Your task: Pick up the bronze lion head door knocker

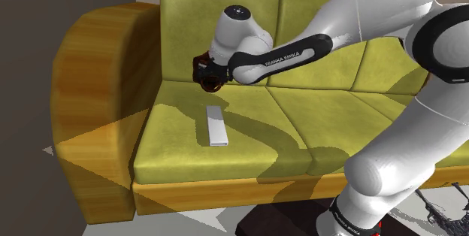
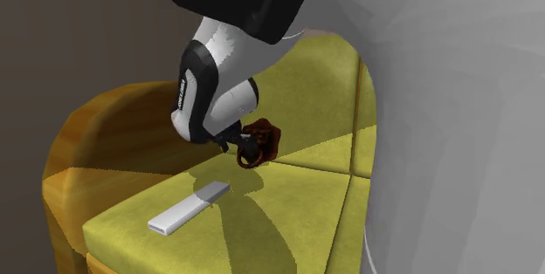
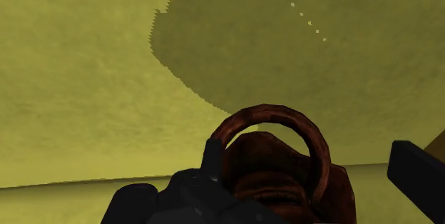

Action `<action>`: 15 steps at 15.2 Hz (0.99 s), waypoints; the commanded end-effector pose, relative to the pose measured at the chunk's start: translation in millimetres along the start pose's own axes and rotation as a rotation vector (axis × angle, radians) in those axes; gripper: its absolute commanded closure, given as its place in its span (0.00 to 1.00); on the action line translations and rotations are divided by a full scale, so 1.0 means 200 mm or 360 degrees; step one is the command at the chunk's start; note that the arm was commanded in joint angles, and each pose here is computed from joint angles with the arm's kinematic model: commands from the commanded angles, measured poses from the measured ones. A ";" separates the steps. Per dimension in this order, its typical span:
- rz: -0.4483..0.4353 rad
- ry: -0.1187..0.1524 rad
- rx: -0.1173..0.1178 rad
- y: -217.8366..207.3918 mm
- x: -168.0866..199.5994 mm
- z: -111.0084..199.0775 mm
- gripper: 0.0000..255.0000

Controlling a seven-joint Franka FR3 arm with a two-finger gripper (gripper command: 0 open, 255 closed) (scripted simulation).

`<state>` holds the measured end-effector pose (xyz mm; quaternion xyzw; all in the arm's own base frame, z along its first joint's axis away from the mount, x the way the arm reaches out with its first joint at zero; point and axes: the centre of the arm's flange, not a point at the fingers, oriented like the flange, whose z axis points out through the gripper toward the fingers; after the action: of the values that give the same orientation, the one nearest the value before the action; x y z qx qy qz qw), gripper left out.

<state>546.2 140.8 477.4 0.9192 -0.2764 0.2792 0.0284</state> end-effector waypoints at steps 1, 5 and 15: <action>0.0059 0.0092 -0.0005 -0.06 0.07 0.04 0.00; 0.0133 0.0201 -0.0012 -0.13 0.15 0.11 0.00; 0.0133 0.0201 -0.0013 -0.11 0.08 0.26 1.00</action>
<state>591.6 145.7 451.6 0.8856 -0.3119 0.3420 0.0389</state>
